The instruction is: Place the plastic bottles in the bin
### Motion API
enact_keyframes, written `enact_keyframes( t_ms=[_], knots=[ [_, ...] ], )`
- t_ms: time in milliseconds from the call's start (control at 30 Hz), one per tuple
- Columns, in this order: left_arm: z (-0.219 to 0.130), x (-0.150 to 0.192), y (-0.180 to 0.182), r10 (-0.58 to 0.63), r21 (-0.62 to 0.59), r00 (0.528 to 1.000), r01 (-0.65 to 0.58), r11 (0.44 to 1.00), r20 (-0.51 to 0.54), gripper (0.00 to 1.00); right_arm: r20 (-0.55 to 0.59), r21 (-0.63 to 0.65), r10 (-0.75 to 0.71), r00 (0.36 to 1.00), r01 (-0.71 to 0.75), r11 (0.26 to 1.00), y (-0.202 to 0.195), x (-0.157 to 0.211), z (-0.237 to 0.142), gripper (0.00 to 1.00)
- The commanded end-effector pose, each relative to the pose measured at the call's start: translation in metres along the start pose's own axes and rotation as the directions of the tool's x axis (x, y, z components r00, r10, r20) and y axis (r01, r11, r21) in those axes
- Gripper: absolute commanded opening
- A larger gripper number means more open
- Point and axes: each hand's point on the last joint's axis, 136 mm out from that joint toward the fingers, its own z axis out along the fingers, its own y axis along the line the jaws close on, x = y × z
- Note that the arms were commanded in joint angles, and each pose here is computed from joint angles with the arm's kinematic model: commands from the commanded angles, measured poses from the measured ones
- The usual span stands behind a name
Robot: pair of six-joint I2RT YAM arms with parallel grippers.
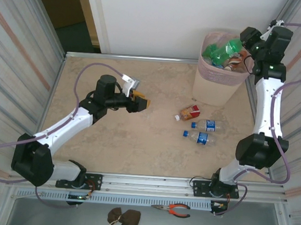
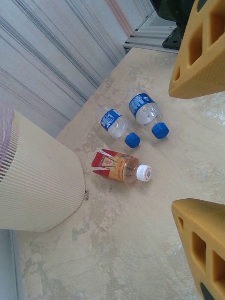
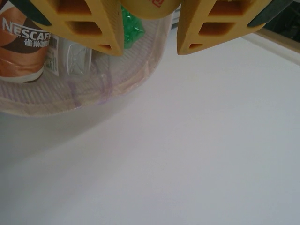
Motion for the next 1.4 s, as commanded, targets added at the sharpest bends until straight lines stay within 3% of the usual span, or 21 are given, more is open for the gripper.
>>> enact_keyframes(
  t_ms=[0,333,467,533,900,1100,1367],
  knots=[
    [-0.002,-0.015,-0.004,0.037,0.017,0.999,-0.038,0.999,0.037,0.59,0.035,0.007,0.048,0.998,-0.049,0.999,-0.005,0.012,0.012,0.0],
    [-0.006,-0.009,-0.002,0.028,0.006,0.999,-0.028,1.0,0.03,0.59,-0.079,0.025,0.192,0.978,-0.19,0.981,-0.038,0.084,0.041,0.06],
    [-0.008,-0.009,-0.002,0.028,0.004,0.999,-0.028,1.0,0.029,0.59,-0.118,0.064,0.21,0.971,-0.203,0.977,-0.055,0.106,0.042,0.17],
    [-0.009,-0.009,-0.002,0.03,0.002,0.999,-0.03,1.0,0.027,0.58,-0.137,0.079,0.203,0.969,-0.194,0.978,-0.059,0.112,0.04,0.28],
    [-0.01,-0.016,-0.002,0.034,0.007,0.999,-0.035,0.999,0.036,0.59,-0.04,0.181,-0.008,0.999,0.015,0.983,-0.057,0.067,-0.01,0.6],
    [-0.009,-0.017,-0.003,0.027,0.016,0.999,-0.028,0.999,0.04,0.58,-0.055,0.151,-0.089,0.995,0.096,0.984,-0.034,0.059,-0.018,0.57],
    [-0.01,-0.015,-0.002,0.028,0.012,0.999,-0.028,1.0,0.037,0.58,-0.191,0.007,-0.133,0.972,0.137,0.991,0.002,0.09,-0.001,0.44]
  ],
)
